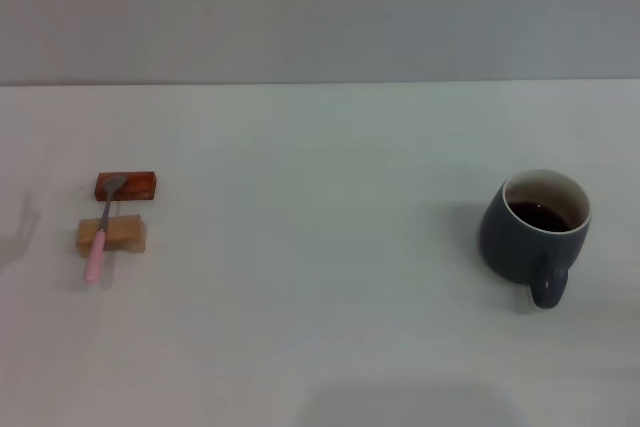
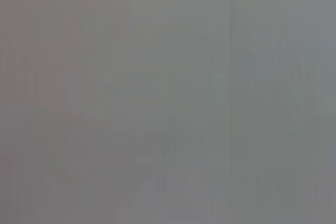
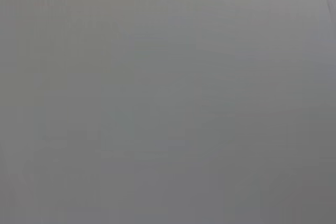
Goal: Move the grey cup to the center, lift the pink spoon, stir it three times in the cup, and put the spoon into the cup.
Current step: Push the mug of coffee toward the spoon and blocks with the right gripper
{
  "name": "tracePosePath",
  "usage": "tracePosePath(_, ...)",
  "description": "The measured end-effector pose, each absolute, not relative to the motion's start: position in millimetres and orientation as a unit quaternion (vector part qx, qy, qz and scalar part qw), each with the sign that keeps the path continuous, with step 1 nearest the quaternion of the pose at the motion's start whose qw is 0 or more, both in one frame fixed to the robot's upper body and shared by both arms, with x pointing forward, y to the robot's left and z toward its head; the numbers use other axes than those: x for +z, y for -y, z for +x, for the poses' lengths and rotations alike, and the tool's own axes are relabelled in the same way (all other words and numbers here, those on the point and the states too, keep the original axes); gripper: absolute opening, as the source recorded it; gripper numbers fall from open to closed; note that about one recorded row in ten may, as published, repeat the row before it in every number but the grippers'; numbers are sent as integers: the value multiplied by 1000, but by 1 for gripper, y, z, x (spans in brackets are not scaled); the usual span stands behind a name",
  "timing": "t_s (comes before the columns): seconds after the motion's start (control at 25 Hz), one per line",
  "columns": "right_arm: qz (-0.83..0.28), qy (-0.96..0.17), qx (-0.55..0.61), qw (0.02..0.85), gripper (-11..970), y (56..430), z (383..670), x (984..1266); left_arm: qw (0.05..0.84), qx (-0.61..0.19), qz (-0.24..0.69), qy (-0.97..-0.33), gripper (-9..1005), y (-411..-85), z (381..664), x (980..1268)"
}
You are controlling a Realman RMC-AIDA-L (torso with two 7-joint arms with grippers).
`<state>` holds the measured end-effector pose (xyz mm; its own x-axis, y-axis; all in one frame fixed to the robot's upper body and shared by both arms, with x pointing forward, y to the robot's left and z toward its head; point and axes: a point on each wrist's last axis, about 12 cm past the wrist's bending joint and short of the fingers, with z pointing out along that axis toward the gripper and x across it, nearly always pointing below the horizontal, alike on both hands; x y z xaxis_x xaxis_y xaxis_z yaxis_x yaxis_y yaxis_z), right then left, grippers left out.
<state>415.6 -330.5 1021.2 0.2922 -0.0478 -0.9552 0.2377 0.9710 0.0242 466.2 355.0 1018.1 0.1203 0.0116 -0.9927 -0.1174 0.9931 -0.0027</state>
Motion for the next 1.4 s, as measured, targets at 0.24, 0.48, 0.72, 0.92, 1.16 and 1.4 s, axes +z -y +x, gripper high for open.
tracePosePath(0.24, 83, -591, -93, 797, -1, 332, 411, 1020, 745, 41, -37, -665, 832, -353, 464, 1016)
tracePosePath(0.48, 85, -590, -92, 797, 0, 332, 411, 1020, 748, 39, -37, -662, 832, -353, 465, 1018)
tracePosePath(0.72, 86, -590, -91, 798, 0, 331, 411, 1020, 748, 39, -36, -662, 832, -353, 466, 1018)
tracePosePath(0.92, 86, -590, -92, 797, 0, 332, 410, 1020, 747, 39, -36, -663, 832, -353, 465, 1017)
tracePosePath(1.16, 87, -587, -92, 800, 0, 332, 409, 1021, 747, 39, -36, -663, 832, -353, 465, 1017)
tracePosePath(1.4, 87, -587, -92, 800, -1, 332, 409, 1021, 748, 38, -36, -662, 832, -352, 466, 1018)
